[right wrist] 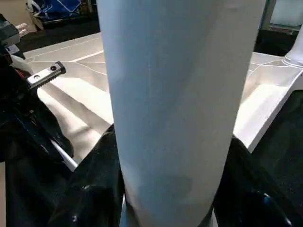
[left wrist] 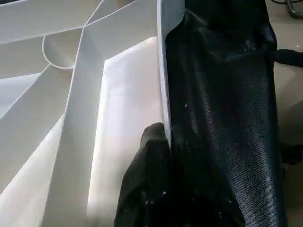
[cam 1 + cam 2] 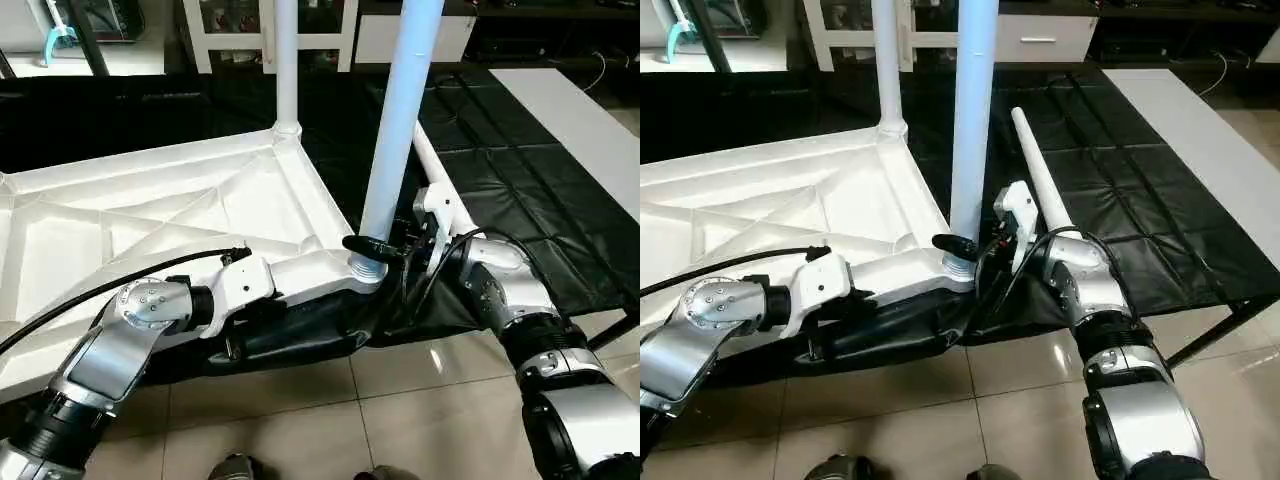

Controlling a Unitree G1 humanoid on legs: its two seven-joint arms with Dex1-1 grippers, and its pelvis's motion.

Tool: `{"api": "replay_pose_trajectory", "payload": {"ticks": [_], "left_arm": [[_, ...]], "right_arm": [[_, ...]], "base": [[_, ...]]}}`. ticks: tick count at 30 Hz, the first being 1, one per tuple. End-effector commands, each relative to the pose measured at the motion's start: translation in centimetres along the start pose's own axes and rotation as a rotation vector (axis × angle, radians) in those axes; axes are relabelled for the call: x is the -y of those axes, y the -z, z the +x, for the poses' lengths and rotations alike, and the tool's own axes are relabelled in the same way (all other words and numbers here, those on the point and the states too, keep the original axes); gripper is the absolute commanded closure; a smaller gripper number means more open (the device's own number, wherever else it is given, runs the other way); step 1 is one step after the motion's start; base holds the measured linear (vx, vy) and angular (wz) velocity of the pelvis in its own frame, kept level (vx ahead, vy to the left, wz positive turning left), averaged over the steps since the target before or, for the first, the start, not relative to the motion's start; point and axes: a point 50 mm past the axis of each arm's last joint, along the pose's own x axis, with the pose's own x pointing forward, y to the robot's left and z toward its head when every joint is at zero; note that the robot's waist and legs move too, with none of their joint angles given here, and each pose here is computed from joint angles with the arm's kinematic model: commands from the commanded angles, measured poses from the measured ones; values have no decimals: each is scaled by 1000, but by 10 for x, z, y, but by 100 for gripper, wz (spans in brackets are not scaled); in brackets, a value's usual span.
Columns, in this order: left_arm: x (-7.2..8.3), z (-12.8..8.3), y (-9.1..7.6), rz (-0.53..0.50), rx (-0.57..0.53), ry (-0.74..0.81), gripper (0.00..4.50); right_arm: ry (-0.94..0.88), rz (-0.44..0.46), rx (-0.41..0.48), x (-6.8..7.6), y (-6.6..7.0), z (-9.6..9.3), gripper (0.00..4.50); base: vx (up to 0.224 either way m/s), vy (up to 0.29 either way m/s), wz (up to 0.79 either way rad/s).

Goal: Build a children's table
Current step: Insert table leg to table base

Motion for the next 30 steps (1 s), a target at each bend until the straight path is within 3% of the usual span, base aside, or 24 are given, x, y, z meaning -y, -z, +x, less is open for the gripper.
{"api": "replay_pose_trajectory", "payload": {"ticks": [1, 4, 8, 13, 18, 19, 22, 25, 26, 27, 28, 29, 30], "left_arm": [[16, 9, 11, -29, -34, 59, 450], [14, 10, 11, -44, -37, 36, 450], [8, 18, 10, -97, -61, -58, 450], [0, 27, 4, -141, -98, -148, 450], [-18, 44, -10, -297, -133, -389, 450], [-22, 52, -19, -343, -114, -450, 450], [-22, 61, -28, -349, -96, -451, 450], [-18, 68, -36, -320, -71, -417, 450], [-15, 68, -36, -292, -67, -384, 450], [-13, 67, -35, -272, -69, -366, 450], [-4, 62, -27, -202, -68, -280, 450], [-4, 62, -27, -202, -68, -280, 450], [0, 57, -18, -202, -95, -254, 450]], "right_arm": [[14, 11, -10, 4, -1, -2, 257], [130, 15, -47, 7, 7, 0, 257], [442, 84, -97, 14, 31, 0, 259], [682, 166, -124, 15, 46, 2, 260], [1041, 311, -174, 5, 72, 10, 260], [1129, 392, -159, -1, 79, 15, 260], [1160, 457, -138, -11, 84, 27, 261], [1041, 534, -113, -24, 83, 49, 261], [917, 548, -37, -25, 74, 59, 261], [866, 533, -11, -25, 69, 62, 261], [719, 377, 26, -21, 53, 62, 261], [719, 377, 26, -21, 53, 62, 205], [697, 254, 17, -15, 45, 54, 191]], "base": [[0, 0, 0], [0, 0, 0], [0, 0, 0], [0, 0, 0], [0, 0, 0], [0, 0, 0], [0, 0, 0], [0, 0, 0], [0, 0, 0], [0, 0, 0], [0, 0, 0], [0, 0, 0], [0, 0, 0]]}}
